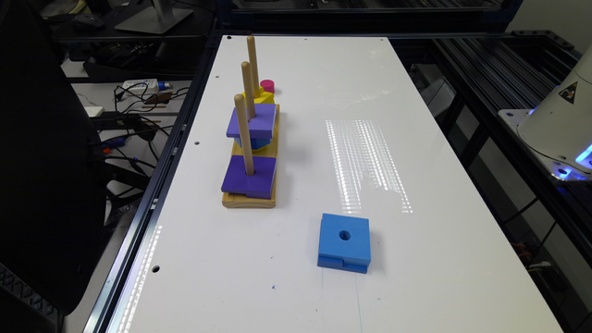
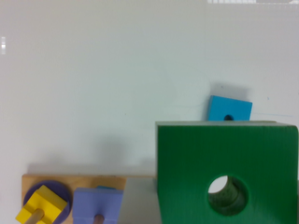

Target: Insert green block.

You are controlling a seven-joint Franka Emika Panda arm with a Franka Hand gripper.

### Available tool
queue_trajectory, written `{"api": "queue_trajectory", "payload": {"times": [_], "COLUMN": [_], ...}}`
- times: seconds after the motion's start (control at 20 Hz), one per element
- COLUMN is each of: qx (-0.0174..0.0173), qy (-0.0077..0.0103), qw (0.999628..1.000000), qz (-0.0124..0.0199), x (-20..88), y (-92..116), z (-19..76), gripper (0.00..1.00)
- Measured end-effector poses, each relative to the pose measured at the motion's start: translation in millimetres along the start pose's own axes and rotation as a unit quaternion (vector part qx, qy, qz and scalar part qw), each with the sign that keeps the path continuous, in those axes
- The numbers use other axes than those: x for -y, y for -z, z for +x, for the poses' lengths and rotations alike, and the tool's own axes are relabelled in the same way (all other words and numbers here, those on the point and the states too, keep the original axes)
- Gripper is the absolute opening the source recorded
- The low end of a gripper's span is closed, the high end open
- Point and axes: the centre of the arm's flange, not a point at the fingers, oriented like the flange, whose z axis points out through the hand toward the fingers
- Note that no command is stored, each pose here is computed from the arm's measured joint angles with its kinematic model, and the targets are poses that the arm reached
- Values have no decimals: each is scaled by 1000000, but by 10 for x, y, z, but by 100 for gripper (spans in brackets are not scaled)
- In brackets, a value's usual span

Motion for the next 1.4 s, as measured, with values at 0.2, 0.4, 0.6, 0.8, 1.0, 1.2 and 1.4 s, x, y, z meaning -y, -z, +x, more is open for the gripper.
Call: {"api": "queue_trajectory", "payload": {"times": [0.2,0.4,0.6,0.8,1.0,1.2,1.4], "qx": [24,624,815,1110,1515,1660,1897], "qy": [-4,-55,-81,-155,-358,-746,-1119], "qw": [1000000,999999,999999,999998,999997,999998,999995], "qz": [-38,-994,-1285,-1726,-1980,-12,2473], "x": [0,-4,-5,-7,-5,21,66], "y": [0,-11,-14,-20,-37,-99,-199], "z": [0,-2,-2,-2,3,33,86], "gripper": [0,0,0,0,0,0,0]}}
